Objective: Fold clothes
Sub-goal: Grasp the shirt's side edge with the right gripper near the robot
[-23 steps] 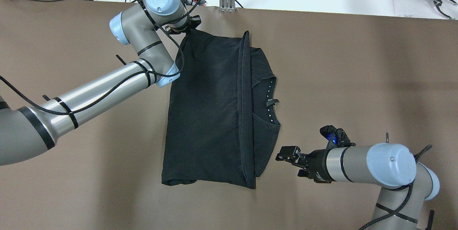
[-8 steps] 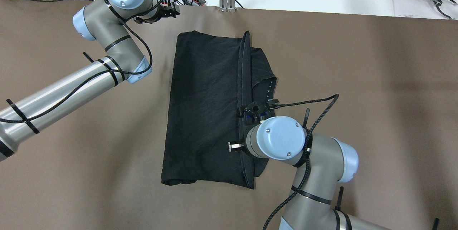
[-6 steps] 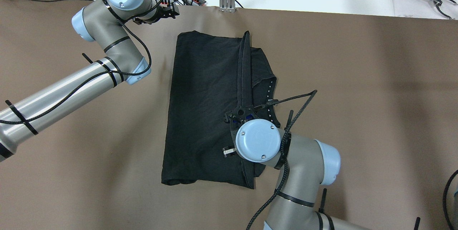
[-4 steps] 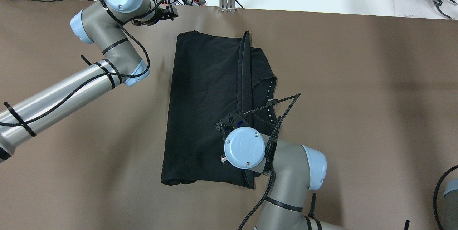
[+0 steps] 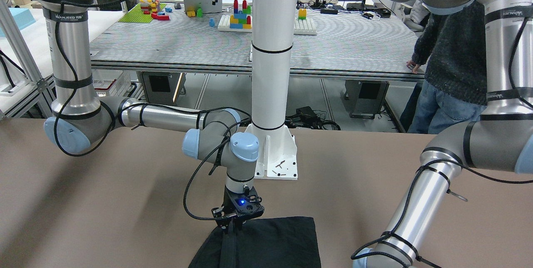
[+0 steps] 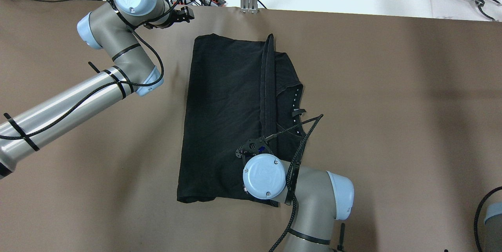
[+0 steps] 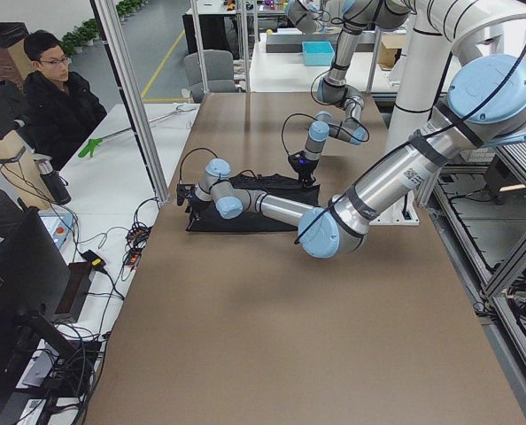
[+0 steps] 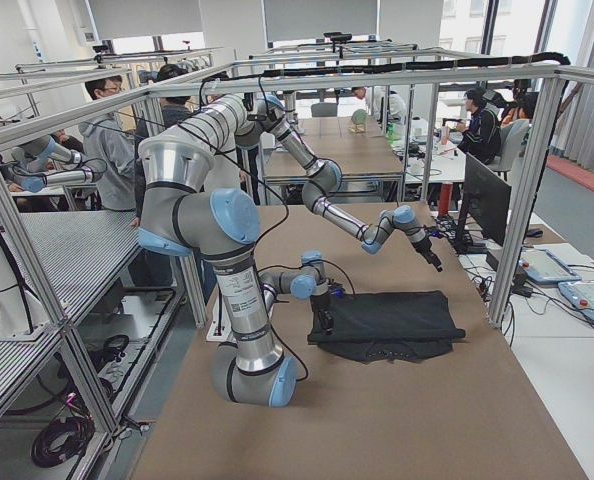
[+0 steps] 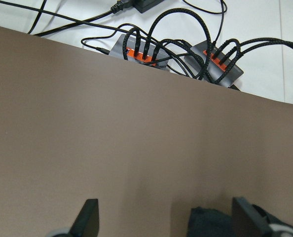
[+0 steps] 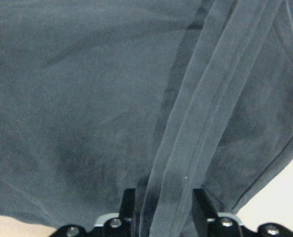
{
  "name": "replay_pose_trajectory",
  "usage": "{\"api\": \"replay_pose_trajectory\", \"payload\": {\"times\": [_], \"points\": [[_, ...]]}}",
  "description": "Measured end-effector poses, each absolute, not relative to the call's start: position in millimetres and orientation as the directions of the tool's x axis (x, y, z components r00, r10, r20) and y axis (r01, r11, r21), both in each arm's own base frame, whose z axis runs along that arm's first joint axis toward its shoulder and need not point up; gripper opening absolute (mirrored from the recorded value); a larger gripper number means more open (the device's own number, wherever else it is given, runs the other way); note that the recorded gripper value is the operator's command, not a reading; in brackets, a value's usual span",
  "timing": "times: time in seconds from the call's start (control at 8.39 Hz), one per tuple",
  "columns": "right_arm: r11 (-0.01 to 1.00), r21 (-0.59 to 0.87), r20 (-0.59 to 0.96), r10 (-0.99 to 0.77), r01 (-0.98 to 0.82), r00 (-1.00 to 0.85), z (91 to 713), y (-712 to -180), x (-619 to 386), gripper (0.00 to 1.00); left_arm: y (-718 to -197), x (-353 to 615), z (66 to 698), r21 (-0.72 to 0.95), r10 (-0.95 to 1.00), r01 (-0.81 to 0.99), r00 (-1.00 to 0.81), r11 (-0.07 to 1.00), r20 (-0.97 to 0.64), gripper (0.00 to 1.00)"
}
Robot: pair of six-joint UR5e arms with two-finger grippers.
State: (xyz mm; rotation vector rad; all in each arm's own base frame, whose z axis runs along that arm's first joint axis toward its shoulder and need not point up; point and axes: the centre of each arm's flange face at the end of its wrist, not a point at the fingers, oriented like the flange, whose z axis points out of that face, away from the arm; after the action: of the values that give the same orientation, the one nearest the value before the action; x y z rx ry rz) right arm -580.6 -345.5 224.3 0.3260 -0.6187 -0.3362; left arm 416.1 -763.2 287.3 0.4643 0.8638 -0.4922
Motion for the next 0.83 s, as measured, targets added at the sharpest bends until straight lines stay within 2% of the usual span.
{"api": "replay_pose_trajectory", "payload": {"times": [0.12, 0.36, 0.48, 0.83], "points": [[0.895, 0.390, 0.503, -0.404, 0.216, 0.764, 227, -341, -583, 0.40, -763, 416, 288, 0.187, -0.219, 0.583, 0.555, 0.791, -0.803, 0.95], [0.897, 0.383, 0.504, -0.402, 0.219, 0.765, 230, -335, -584, 0.06, -763, 417, 289, 0.189, -0.220, 0.584, 0.557, 0.789, -0.801, 0.95], [0.898, 0.382, 0.505, -0.401, 0.218, 0.764, 230, -334, -584, 0.00, -762, 417, 289, 0.189, -0.221, 0.585, 0.557, 0.789, -0.801, 0.95], [0.897, 0.380, 0.501, -0.404, 0.225, 0.765, 240, -331, -576, 0.00, -762, 418, 290, 0.190, -0.223, 0.588, 0.557, 0.786, -0.800, 0.95]]}}
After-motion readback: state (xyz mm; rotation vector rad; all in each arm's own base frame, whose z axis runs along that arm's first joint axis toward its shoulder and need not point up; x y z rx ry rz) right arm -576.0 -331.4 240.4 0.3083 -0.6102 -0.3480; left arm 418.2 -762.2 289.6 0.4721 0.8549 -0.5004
